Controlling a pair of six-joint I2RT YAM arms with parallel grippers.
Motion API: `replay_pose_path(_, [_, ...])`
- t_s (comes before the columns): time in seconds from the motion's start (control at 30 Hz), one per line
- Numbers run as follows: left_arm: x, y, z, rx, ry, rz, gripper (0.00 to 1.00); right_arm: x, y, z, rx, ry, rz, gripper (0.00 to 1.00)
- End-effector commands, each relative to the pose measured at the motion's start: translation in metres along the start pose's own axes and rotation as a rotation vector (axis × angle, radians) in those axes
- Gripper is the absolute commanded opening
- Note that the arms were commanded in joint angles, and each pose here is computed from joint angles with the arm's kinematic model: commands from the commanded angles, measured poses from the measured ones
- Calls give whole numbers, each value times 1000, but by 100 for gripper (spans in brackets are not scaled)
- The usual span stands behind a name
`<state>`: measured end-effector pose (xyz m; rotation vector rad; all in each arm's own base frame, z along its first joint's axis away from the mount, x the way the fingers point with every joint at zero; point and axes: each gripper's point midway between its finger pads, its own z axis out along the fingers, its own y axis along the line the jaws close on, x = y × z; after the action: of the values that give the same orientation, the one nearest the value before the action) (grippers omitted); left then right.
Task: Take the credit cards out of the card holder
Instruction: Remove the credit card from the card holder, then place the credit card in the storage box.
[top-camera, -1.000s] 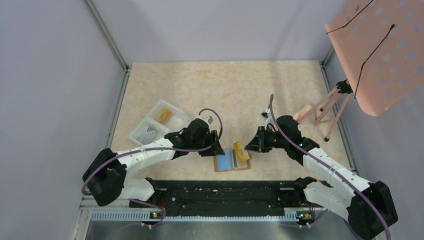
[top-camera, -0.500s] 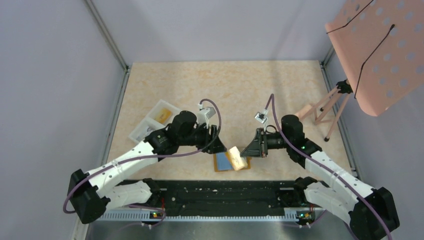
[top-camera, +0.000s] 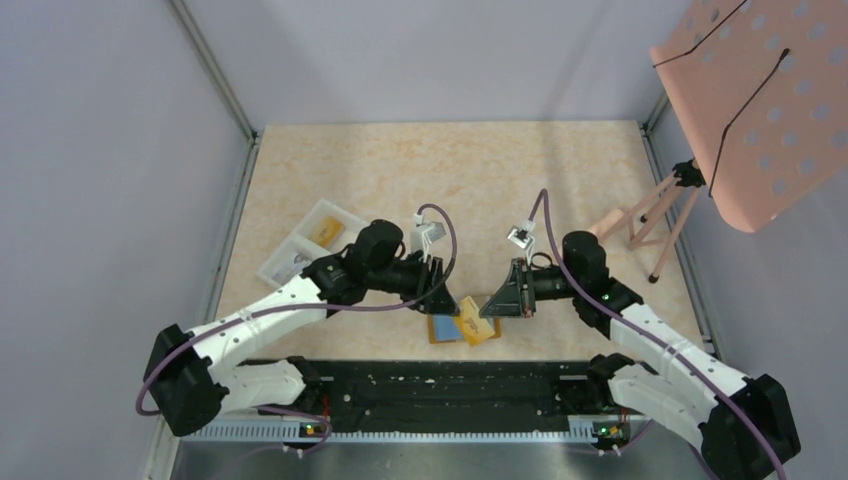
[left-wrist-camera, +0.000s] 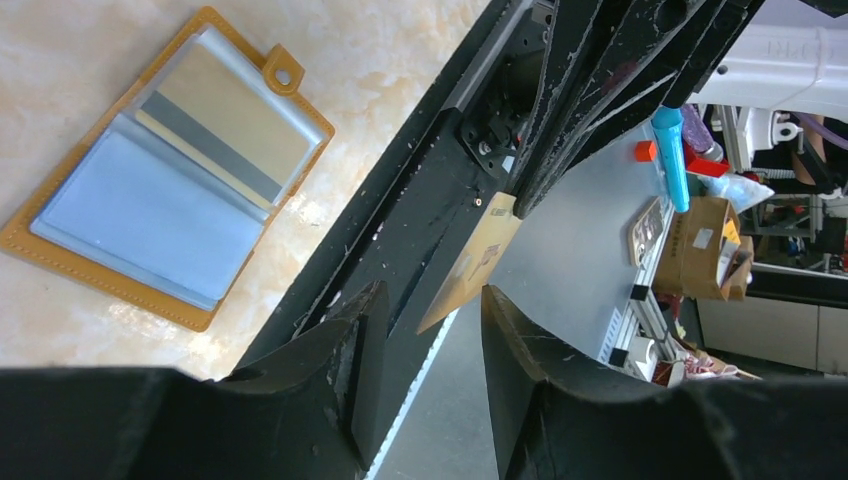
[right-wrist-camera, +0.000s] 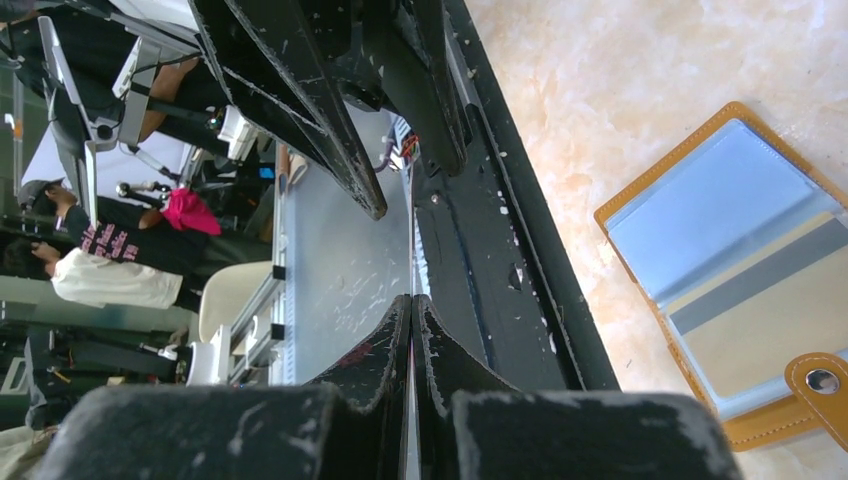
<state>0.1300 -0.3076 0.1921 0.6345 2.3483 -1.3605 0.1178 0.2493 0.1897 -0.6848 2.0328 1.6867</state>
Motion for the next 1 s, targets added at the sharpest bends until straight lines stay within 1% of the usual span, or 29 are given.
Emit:
replay_pose_path(0.0, [-11,-22,1,98,-11,49,44,-2,9,2,-37,1,-51,0])
replay_pose_path(0.13, [-11,-24,4,118,8,49,40,0,9,3,-41,10,-48,0])
replay_pose_path(0.23, [-11,-25,6,125,17,49,31,-1,9,4,-43,13,-51,0])
replay_pose_path(0.3, [-12,-22,8,114,18,45,28,0,9,4,-42,17,-50,0])
replay_pose_path(0.47, [-12,-21,8,109,15,45,29,3,8,6,-44,27,-46,0])
replay_pose_path(0.63, [-13,-20,9,106,15,39,34,5,4,7,-30,37,-34,0])
replay_pose_path(0.73, [-12,-22,10,120,22,36,35,5,2,7,-26,43,-29,0])
replay_pose_path(0.77, [-12,-23,10,127,23,36,33,5,2,8,-26,43,-29,0])
replay_pose_path(0.8, [-12,-25,10,137,25,36,28,5,1,8,-24,43,-27,0])
replay_pose_path(0.9, [-12,-27,9,148,29,34,8,4,1,8,-21,41,-29,0])
replay_pose_path(0.93, [-13,-27,9,143,23,32,3,3,1,8,-19,40,-27,0])
replay_pose_path(0.97, [-14,-25,9,129,14,27,0,1,0,8,-10,34,-28,0])
